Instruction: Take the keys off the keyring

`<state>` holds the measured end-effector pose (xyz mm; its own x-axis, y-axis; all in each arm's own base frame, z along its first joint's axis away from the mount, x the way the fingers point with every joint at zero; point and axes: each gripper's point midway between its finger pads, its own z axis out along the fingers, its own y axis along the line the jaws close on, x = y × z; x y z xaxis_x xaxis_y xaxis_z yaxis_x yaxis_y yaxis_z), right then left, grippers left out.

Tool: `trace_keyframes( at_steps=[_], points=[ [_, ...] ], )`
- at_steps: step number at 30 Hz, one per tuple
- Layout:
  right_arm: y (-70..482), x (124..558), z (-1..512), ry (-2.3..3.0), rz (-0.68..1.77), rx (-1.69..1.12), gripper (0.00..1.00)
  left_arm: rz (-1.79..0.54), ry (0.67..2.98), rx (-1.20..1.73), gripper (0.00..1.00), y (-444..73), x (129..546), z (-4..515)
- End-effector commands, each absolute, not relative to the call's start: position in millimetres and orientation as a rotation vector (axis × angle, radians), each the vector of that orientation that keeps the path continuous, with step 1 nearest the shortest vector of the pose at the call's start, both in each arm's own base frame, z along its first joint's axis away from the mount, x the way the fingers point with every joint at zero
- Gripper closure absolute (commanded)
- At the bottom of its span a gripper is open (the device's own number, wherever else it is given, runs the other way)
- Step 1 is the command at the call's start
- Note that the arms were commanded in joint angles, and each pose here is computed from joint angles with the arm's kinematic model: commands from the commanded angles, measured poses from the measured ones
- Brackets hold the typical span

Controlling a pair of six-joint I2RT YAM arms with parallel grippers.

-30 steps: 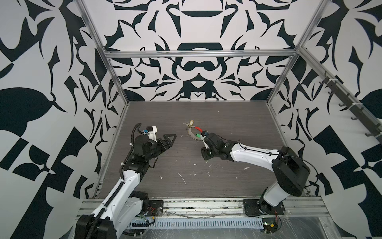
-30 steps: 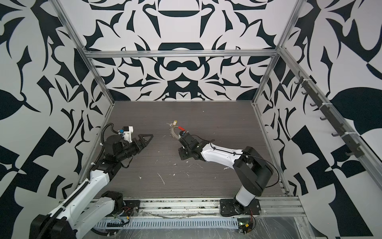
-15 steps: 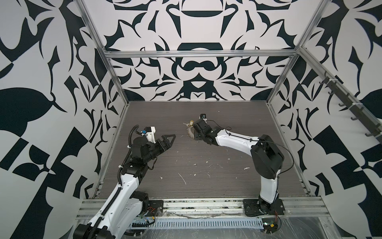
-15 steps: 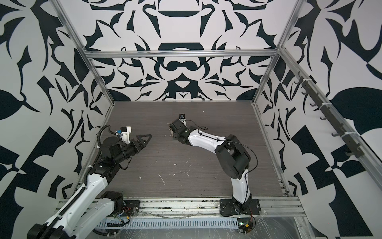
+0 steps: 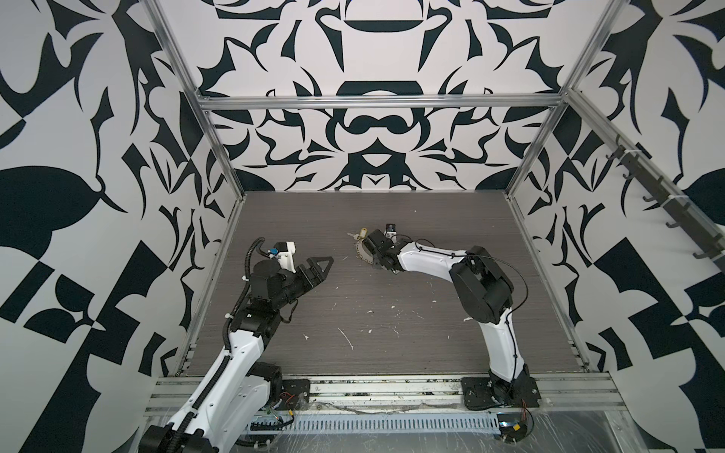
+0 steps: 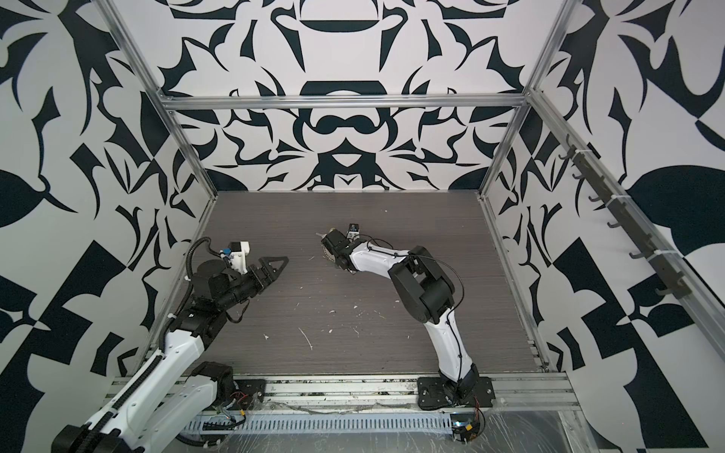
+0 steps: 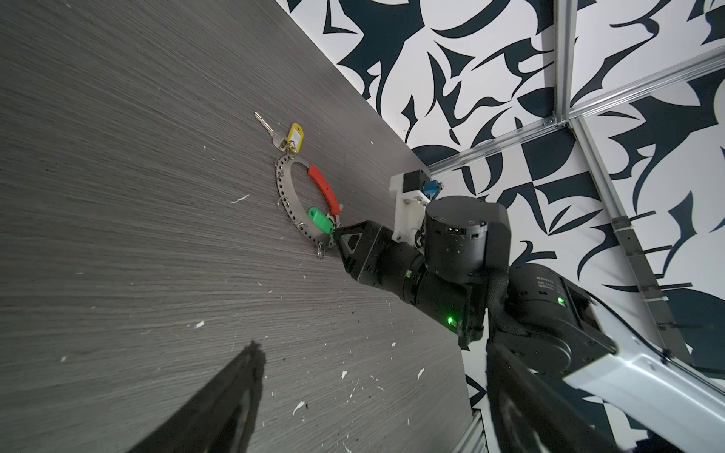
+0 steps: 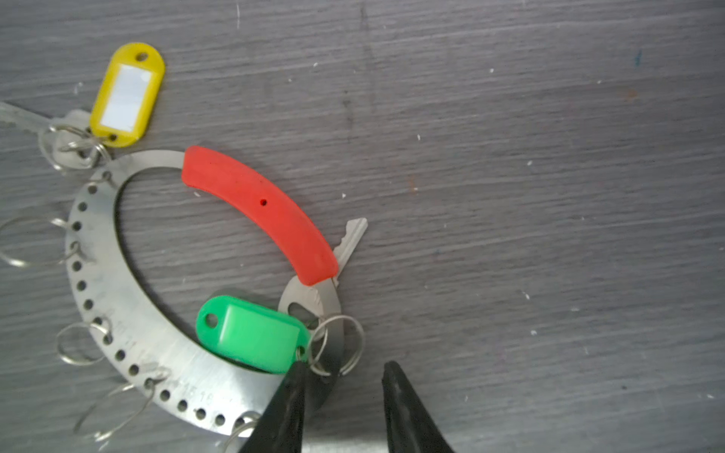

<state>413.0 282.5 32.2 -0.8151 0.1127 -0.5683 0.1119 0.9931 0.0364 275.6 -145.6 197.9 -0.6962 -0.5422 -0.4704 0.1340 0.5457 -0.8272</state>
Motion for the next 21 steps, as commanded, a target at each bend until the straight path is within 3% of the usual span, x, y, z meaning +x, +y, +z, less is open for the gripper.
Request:
trace_keyframes(
  at_steps=[1, 9, 21],
  points=[
    [289, 425, 53, 2.483, 0.06, 0.212, 0.64, -1.163, 2.063, -0.324, 0.09, -145, 273, 191],
    [284, 437, 48, 2.469, 0.06, 0.226, 0.66, -1.161, 2.07, -0.327, 0.09, -144, 272, 188],
    [283, 449, 42, 2.478, 0.046, 0.2, 0.88, -1.158, 2.073, -0.333, 0.09, -144, 273, 185]
  ],
)
